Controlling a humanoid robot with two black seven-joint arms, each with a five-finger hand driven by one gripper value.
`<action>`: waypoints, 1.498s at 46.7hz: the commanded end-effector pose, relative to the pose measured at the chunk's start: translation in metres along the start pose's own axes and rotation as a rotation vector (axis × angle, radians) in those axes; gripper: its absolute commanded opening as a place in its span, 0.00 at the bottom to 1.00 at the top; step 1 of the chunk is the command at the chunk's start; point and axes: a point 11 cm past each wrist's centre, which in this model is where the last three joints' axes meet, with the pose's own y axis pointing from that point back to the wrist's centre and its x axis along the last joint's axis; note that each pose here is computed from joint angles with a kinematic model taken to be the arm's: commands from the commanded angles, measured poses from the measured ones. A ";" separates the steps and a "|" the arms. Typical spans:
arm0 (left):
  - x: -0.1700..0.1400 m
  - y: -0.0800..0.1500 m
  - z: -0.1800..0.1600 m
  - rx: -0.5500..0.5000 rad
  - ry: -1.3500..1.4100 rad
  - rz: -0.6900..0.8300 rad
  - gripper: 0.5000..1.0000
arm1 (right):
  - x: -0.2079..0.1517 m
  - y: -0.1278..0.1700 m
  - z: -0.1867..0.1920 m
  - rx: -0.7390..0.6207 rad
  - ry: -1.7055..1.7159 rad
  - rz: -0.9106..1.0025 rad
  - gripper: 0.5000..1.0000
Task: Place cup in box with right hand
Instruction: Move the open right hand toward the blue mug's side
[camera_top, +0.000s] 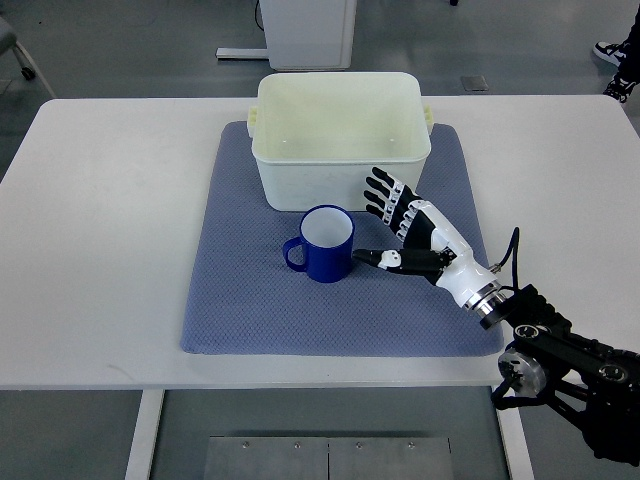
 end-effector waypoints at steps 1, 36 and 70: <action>0.000 0.000 0.000 0.000 0.001 0.001 1.00 | -0.005 -0.004 0.001 -0.002 0.002 -0.011 1.00; 0.000 0.000 0.000 0.000 0.001 0.000 1.00 | -0.016 -0.010 0.025 -0.044 0.013 0.020 1.00; 0.000 0.000 0.000 0.000 0.001 0.000 1.00 | -0.035 -0.027 0.032 -0.039 0.013 0.030 0.99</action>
